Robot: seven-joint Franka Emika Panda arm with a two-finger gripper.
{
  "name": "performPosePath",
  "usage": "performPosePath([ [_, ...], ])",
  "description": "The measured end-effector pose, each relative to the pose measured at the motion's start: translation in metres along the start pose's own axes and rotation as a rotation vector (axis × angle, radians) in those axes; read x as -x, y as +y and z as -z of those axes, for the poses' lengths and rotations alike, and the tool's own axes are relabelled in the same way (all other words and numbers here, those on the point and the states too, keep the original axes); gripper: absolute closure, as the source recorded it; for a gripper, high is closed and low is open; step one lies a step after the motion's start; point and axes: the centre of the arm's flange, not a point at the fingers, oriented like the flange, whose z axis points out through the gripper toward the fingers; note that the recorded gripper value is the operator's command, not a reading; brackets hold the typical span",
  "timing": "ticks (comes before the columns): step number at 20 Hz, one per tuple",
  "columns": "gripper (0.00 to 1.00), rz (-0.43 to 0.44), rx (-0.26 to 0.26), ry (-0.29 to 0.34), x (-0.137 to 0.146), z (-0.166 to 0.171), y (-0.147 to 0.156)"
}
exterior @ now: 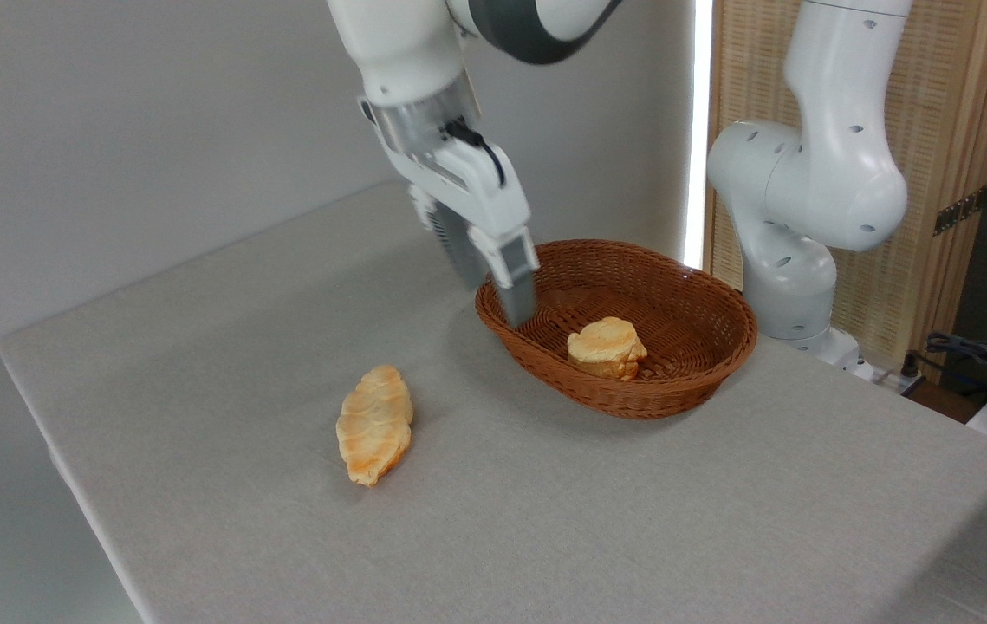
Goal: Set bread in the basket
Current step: 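Lower the roll into the basket and open the gripper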
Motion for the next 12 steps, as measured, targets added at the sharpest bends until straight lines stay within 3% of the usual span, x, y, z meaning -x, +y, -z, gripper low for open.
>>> performPosePath([
  [4, 0.0, 0.021, -0.125, 0.146, -0.016, 0.034, -0.02],
  [12, 0.0, 0.096, -0.154, 0.223, -0.032, 0.046, -0.066],
])
